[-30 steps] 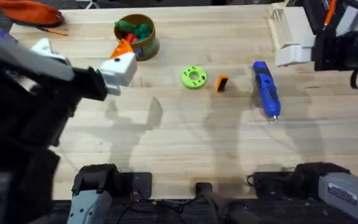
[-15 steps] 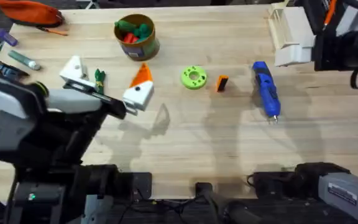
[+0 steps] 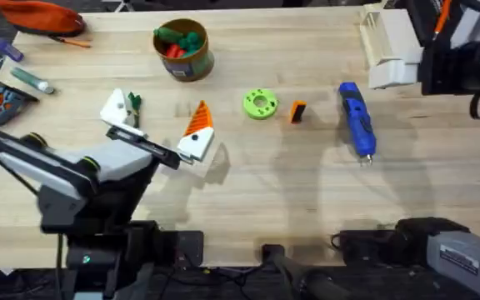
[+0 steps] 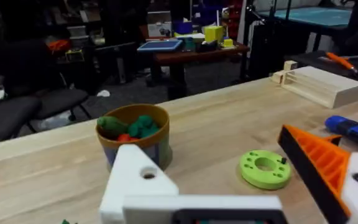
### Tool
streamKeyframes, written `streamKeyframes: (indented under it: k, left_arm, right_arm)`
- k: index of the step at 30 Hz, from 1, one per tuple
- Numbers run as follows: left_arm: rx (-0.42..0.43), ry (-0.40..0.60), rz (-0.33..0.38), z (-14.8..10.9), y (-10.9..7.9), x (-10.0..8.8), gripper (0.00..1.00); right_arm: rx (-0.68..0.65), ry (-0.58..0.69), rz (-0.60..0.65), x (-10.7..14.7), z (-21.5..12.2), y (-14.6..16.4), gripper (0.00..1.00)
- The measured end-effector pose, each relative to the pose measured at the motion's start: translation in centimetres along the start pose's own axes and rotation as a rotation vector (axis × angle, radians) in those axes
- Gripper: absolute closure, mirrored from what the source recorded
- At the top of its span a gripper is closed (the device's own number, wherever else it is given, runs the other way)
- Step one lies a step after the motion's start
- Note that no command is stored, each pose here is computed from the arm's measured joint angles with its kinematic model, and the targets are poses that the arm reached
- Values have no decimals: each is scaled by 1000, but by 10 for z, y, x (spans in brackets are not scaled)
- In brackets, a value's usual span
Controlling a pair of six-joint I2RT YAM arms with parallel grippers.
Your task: Pick up the gripper from the table and insert it into the empty holder that is missing its gripper. Then pick up a screw, insert it into the mounting hole, and use the screwdriver to tighten it. Finally, clean up the table by picking up the vegetable and placing it into the bucket.
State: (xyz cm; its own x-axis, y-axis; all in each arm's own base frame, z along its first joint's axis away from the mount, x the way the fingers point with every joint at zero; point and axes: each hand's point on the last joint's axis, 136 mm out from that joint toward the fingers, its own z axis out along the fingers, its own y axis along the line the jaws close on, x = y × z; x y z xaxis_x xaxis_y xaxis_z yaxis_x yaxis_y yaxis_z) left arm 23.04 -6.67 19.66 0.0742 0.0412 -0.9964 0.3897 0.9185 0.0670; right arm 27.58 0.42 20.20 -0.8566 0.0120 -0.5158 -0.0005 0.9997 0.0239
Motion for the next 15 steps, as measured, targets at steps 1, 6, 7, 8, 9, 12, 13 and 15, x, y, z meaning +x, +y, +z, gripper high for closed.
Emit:
streamKeyframes:
  k: [1,6,7,8,9,12,13,15]
  left_arm:
    - [8,6,-3,1,-1,5,14]
    - [40,-21,9,1,-7,3,13]
    - [49,-37,17,1,-8,-1,13]
    - [61,-50,23,1,-10,-4,14]
    - [73,-66,30,1,-12,-8,13]
    - [135,-94,46,-1,-23,-14,14]
    - [162,-95,48,-2,-28,-14,15]
    - [227,-95,50,-4,-39,-14,13]
  right_arm:
    - [0,0,0,0,0,0,28]
    - [0,0,0,0,0,0,29]
    - [0,0,0,0,0,0,28]
    - [0,0,0,0,0,0,28]
    - [0,0,0,0,0,0,28]
    - [0,0,0,0,0,0,28]
    - [0,0,0,0,0,0,28]
    - [0,0,0,0,0,0,28]
